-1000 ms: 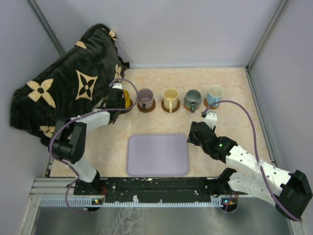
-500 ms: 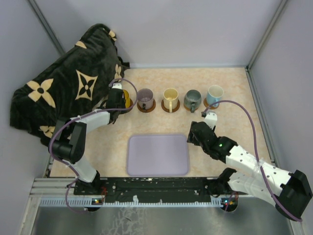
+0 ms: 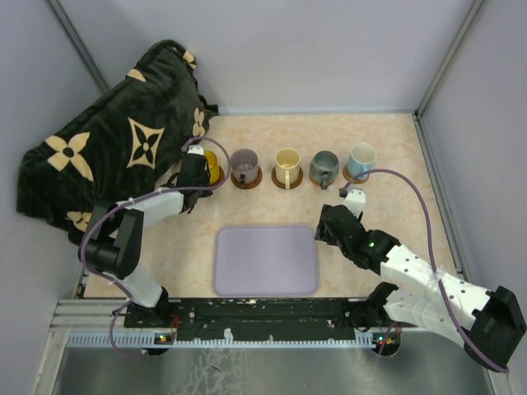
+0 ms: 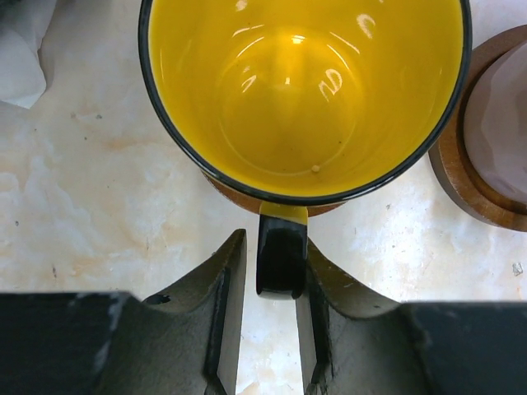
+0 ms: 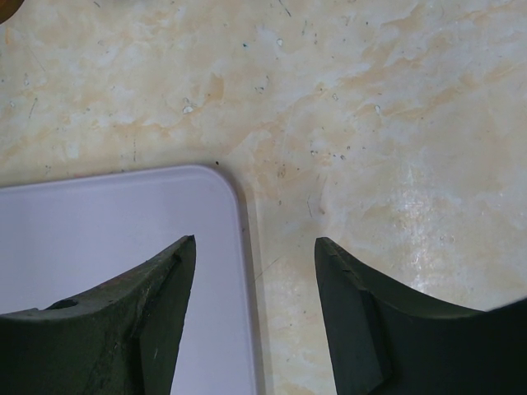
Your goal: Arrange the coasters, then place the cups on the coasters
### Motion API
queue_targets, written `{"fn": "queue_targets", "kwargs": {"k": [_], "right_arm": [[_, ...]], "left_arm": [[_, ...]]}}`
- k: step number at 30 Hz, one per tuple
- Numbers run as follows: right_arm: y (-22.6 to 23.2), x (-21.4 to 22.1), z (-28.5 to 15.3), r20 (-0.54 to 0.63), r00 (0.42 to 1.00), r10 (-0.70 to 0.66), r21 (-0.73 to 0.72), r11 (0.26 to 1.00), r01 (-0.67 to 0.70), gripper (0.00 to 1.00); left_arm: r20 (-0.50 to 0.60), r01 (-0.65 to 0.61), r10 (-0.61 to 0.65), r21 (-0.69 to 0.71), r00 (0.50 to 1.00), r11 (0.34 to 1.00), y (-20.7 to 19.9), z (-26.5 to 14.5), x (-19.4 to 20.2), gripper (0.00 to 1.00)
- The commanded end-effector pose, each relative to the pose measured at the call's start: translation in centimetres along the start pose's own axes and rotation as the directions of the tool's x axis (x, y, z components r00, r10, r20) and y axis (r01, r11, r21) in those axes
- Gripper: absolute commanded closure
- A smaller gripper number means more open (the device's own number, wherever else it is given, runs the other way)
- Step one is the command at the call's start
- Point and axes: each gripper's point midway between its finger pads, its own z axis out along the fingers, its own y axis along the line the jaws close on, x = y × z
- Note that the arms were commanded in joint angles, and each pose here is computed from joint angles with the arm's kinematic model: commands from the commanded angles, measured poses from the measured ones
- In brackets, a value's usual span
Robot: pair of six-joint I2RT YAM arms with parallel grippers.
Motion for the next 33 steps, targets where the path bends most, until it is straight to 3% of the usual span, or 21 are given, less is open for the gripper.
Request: {"fn": "queue_targets", "kwargs": {"k": [1, 12, 20, 24, 26, 33], "right_arm": [[0.5, -0.5, -0.2, 0.029, 0.999, 0.03, -0.027, 0.999, -0.029, 0.4], [0.5, -0.5, -0.3, 0.028, 0.999, 0.033, -0.028, 0.999, -0.032, 0.4], [-0.3, -1.7, -0.7, 0.065, 0.998, 0.018, 0.023, 1.0, -0.019, 0.37], [-1.3, -3.6, -1.2, 0.117, 0.993, -0.002, 0.087, 0.996, -0.008, 0.2], [-2.2, -4.8, -1.4, 0.143, 0.99, -0.009, 0.131, 0.991, -0.01, 0.15], [-7.1, -8.9, -1.9, 0.225, 0.974, 0.042, 0.243, 0.965, -0.098, 0.07]], "left_arm": [[0.018, 0.02, -0.019, -0.015, 1.0, 1.0, 0.6, -0.7, -0.4, 0.64], [0.021, 0.022, -0.022, -0.019, 1.0, 1.0, 0.8, -1.1, -0.5, 0.63], [0.03, 0.041, -0.043, 0.08, 0.999, 0.996, -0.5, -3.6, -1.7, 0.33], [0.064, 0.066, -0.073, 0.107, 0.995, 0.992, -0.3, -6.1, -2.8, 0.18], [0.088, 0.074, -0.084, 0.113, 0.993, 0.991, 0.1, -7.5, -3.3, 0.01], [0.183, 0.117, -0.127, 0.06, 0.975, 0.991, 2.9, -12.7, -5.2, 0.0]]}}
